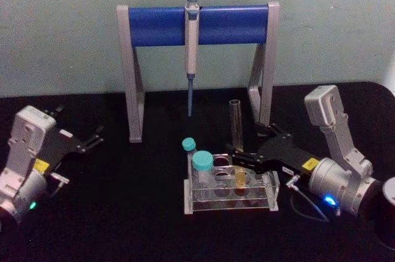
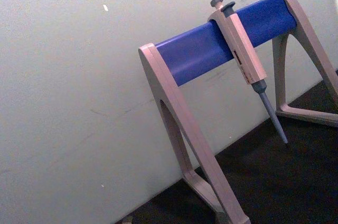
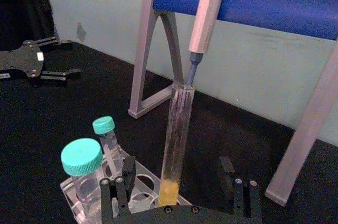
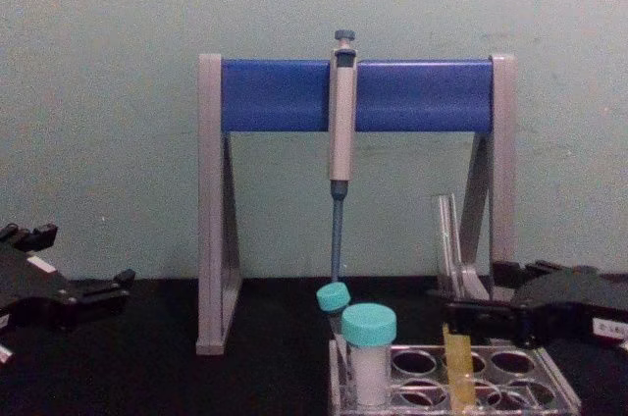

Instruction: Pick up the test tube from the test tube rack, shake it, then place it back into the test tube rack.

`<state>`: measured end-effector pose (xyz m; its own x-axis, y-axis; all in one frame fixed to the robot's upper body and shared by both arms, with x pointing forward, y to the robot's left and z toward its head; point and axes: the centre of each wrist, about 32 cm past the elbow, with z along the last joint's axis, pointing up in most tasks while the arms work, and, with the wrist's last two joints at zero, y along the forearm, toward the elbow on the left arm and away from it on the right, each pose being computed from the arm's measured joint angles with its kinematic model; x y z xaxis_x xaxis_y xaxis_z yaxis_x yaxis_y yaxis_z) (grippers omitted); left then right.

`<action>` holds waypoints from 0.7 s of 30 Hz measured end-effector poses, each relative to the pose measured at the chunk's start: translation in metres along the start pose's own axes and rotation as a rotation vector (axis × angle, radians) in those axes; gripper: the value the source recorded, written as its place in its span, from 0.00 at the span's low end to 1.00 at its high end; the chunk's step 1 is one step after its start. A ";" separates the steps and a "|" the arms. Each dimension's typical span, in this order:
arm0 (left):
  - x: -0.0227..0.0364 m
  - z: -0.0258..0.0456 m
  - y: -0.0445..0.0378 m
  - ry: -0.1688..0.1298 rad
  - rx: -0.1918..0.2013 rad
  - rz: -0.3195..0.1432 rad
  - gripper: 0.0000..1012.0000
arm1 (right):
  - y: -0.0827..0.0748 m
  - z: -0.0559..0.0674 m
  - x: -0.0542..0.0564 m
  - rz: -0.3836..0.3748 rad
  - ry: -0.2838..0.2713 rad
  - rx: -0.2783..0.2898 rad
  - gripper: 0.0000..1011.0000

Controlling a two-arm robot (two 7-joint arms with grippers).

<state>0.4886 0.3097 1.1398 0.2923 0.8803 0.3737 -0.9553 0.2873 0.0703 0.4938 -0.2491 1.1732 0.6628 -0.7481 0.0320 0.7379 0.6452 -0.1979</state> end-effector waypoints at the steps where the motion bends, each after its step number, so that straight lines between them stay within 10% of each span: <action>1: 0.0000 0.0000 0.0000 0.000 0.000 0.000 1.00 | 0.001 0.000 0.001 0.003 0.000 0.001 0.99; 21: 0.0000 0.0000 0.0000 0.000 0.000 0.000 1.00 | 0.023 0.001 0.008 0.046 0.014 0.007 0.99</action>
<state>0.4886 0.3097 1.1398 0.2922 0.8803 0.3737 -0.9553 0.2873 0.0703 0.5165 -0.2400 1.1695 0.6944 -0.7195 0.0089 0.7073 0.6803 -0.1922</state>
